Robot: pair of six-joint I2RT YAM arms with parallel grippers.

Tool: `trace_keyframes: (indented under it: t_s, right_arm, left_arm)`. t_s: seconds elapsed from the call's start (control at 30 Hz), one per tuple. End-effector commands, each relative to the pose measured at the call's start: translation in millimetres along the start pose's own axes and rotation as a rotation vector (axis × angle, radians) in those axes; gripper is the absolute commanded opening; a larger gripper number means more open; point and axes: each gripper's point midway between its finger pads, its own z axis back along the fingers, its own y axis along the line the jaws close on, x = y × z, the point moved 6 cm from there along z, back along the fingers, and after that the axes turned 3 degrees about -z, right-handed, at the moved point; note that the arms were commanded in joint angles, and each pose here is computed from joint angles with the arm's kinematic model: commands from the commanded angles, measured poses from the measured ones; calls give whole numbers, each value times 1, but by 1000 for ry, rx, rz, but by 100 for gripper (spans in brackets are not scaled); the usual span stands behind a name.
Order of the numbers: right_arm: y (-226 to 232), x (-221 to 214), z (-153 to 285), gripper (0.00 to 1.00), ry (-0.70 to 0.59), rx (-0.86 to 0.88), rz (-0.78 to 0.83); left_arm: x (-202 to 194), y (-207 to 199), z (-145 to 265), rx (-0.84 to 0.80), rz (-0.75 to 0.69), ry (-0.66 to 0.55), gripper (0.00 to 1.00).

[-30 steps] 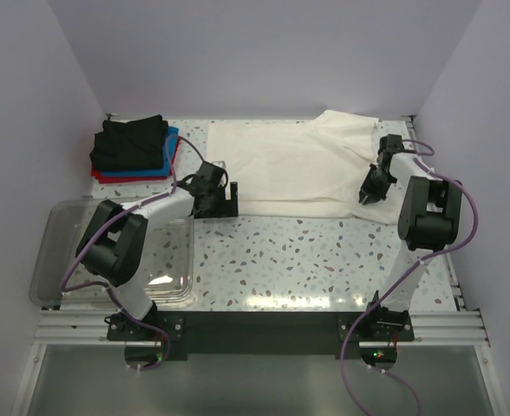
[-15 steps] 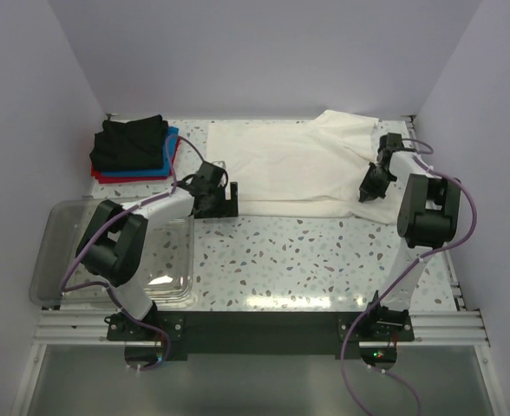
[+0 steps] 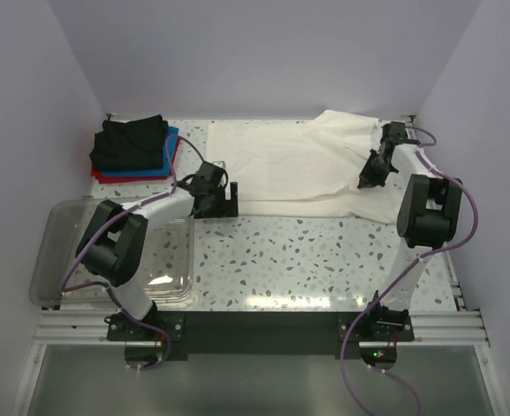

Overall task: Fold and stack the t-shirts
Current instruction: Fold the tshirt

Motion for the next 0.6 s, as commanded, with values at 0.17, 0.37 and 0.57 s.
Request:
trace_keyframes:
  t_s: [0.17, 0.37, 0.57]
  right_arm:
    - [33, 19, 0, 0, -25, 107, -22]
    - [57, 29, -7, 0, -37, 134, -5]
    - [78, 43, -10, 0, -69, 166, -2]
  left_arm:
    - [2, 11, 9, 49, 2, -9, 92]
    - [2, 14, 12, 61, 6, -7, 92]
    - [-1, 20, 13, 75, 16, 0, 92]
